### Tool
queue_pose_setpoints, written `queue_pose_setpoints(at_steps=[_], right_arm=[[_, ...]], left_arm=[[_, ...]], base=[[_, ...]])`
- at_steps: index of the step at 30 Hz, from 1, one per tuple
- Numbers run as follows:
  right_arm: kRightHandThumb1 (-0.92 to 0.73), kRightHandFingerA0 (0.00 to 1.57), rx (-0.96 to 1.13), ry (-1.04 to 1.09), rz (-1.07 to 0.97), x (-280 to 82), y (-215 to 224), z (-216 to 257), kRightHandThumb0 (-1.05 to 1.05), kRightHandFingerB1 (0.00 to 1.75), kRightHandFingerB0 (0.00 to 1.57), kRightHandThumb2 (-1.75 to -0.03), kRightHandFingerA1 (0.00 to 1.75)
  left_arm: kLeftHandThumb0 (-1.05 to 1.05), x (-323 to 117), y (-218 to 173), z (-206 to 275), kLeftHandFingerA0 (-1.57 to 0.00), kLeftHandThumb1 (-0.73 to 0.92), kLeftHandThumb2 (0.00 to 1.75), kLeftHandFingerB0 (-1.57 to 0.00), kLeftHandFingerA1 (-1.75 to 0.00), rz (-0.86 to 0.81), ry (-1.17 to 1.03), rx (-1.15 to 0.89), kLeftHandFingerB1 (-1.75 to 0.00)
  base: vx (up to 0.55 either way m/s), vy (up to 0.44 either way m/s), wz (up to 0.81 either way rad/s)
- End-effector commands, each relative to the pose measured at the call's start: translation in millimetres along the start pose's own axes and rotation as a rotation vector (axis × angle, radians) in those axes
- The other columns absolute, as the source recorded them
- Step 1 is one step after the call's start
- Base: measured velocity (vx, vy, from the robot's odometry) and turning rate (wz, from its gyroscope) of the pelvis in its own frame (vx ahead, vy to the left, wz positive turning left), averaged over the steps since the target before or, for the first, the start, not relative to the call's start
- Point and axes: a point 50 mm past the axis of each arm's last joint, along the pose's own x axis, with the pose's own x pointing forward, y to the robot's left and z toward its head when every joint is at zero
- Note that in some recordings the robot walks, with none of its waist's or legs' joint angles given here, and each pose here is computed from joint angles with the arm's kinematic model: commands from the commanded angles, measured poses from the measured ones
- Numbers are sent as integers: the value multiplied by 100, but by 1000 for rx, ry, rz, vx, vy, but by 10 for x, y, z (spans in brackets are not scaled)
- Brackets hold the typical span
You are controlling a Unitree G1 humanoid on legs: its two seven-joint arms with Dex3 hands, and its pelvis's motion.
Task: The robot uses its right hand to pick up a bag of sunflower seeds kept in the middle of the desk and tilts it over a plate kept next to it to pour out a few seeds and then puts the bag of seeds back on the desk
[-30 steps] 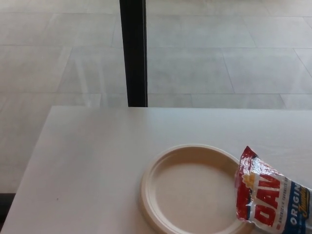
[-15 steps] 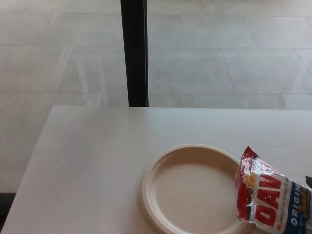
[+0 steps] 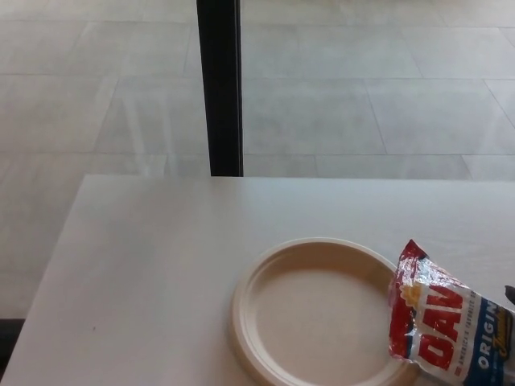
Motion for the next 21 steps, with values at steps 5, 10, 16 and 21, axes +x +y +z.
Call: queue_pose_setpoints(at_steps=[5,10,16,21], right_arm=[[-58,0,11,3,-19,53,107,41,-102,3,0,-95,6],[-60,0,-89,17,68,37,208,-2,-105,0,0,-96,6],[-58,0,-178,111,106,49,185,-111,-102,0,0,-95,9],[-55,0,-200,188,110,67,73,-165,-96,0,0,-90,13]], left_arm=[[-65,1,8,18,-51,55,57,-48,-57,10,-13,-6,-38],[-64,7,-10,28,-48,54,57,-50,-56,10,-22,-34,-39],[-65,3,-7,23,-48,56,58,-47,-56,-2,-23,-32,-39],[-67,-1,-12,27,-52,57,57,-53,-60,-3,-37,-6,-40]], base=[[0,0,0],[0,0,0],[0,0,0],[0,0,0]])
